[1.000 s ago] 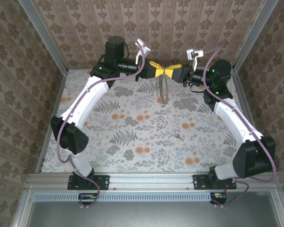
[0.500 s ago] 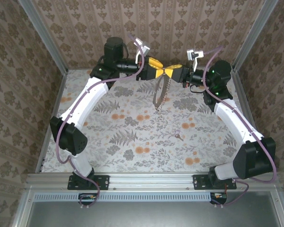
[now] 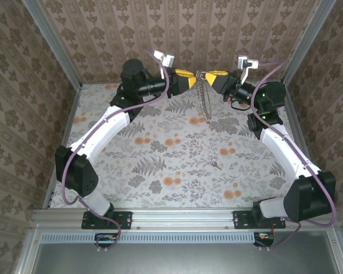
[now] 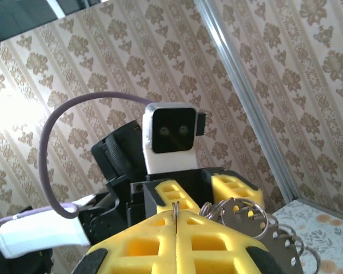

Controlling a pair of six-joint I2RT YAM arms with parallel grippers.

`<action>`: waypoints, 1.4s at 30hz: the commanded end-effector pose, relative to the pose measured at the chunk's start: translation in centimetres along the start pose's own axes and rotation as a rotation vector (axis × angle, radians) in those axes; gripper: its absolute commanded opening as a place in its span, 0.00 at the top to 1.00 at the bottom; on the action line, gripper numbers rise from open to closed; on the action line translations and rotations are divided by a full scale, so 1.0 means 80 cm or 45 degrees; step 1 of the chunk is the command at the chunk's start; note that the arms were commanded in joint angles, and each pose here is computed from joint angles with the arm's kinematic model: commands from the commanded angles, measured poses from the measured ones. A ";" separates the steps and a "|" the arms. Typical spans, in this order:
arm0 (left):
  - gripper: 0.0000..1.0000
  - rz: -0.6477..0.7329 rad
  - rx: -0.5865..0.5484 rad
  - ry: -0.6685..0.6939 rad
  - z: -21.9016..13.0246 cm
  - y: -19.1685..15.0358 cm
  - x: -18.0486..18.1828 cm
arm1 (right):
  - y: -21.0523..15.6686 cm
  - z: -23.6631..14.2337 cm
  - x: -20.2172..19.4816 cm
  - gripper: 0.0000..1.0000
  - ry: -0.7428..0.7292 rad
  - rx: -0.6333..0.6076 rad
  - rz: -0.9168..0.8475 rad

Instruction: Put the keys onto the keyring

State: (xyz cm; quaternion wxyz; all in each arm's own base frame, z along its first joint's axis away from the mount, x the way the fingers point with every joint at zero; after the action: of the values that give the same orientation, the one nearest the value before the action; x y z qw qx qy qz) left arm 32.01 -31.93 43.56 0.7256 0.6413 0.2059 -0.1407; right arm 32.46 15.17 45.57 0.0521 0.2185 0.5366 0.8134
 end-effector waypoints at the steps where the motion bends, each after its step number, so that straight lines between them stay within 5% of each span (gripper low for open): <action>1: 0.66 0.054 -0.135 -0.039 -0.005 0.026 -0.030 | 0.023 -0.002 0.014 1.00 0.013 -0.150 -0.034; 13: 0.61 0.094 -0.205 -0.026 -0.020 0.034 -0.051 | 0.016 -0.003 0.003 1.00 -0.012 -0.168 -0.005; 42: 0.67 0.063 -0.166 -0.169 0.019 0.034 -0.055 | 0.007 0.004 0.003 1.00 0.035 -0.152 0.036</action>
State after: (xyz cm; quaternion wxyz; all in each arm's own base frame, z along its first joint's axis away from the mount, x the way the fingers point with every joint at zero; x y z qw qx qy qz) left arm 30.51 -33.28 45.99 0.7644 0.5988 0.1858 -0.1505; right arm 32.93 15.18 45.60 0.0411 0.2334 0.4933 0.8370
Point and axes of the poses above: each hand's point on the last joint's axis, 136 mm out from that joint toward the fingers, its own z axis out along the fingers, its own x axis along the line the jaws close on, y = z × x, the point moved 5 cm from there along -z, back along the fingers, and after that the axes turned 7 degrees about -z, right-handed, at the moved point
